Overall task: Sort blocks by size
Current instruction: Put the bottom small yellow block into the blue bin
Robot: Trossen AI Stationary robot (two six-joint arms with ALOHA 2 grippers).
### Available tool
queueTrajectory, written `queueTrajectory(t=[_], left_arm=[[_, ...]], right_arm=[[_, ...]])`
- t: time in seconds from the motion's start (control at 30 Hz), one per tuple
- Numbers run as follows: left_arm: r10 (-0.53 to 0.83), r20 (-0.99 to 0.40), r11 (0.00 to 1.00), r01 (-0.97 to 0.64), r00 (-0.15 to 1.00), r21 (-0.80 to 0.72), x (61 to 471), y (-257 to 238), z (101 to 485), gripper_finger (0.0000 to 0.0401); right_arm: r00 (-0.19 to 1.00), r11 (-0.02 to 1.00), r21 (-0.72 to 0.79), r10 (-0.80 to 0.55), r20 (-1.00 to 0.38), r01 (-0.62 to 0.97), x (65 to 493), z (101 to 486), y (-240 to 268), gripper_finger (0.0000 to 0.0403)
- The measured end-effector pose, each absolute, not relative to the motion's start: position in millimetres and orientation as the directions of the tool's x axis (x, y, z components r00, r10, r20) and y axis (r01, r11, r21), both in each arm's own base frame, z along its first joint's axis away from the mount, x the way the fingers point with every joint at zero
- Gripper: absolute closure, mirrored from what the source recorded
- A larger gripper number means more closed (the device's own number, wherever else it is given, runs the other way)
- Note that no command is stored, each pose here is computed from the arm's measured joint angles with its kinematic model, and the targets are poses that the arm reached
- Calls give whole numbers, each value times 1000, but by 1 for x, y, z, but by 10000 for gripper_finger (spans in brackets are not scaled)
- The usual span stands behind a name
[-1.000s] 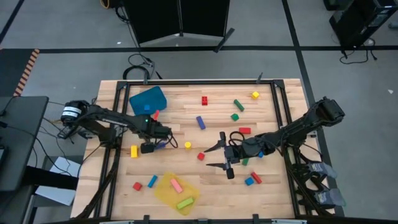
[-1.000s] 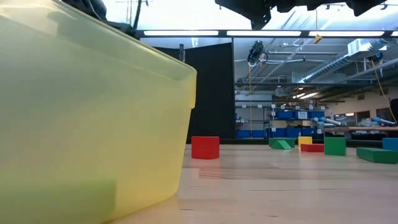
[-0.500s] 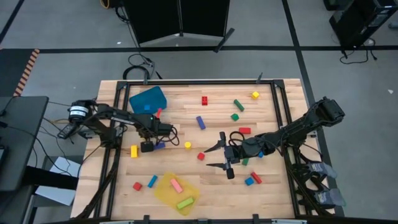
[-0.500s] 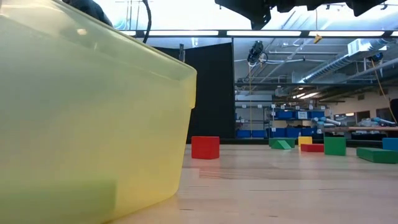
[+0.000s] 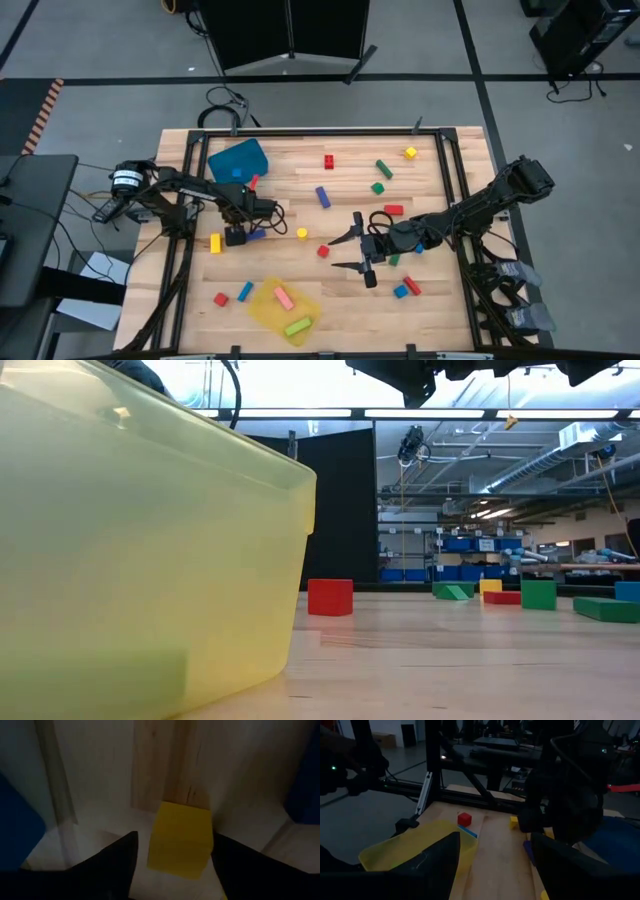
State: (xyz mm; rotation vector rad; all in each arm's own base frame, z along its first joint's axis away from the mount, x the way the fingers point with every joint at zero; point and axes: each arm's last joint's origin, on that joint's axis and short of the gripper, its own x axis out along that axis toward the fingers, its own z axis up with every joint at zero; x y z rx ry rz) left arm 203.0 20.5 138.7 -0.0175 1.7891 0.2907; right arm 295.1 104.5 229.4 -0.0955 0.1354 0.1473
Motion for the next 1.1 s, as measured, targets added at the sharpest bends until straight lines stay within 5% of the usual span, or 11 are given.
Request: queueTrajectory(t=[0.3, 0.6, 0.83, 0.97, 1.1], left_arm=[[117, -968, 971, -178, -222, 159, 205, 20, 139, 260], [121, -980, 968, -201, -160, 152, 218, 21, 149, 262], [167, -986, 960, -222, -27, 168, 237, 25, 197, 262], [270, -959, 914, -334, 85, 228, 238, 44, 232, 262], [366, -927, 807, -524, 80, 273, 223, 82, 248, 262]], right_arm=[[980, 985, -85, 138, -141, -151, 295, 229, 105, 149], [983, 987, -88, 118, -141, -131, 295, 229, 104, 149], [983, 988, -89, 114, -142, -128, 295, 229, 104, 149], [983, 988, -89, 114, -142, -128, 295, 229, 104, 149], [983, 988, -89, 114, -143, -128, 295, 229, 104, 149]])
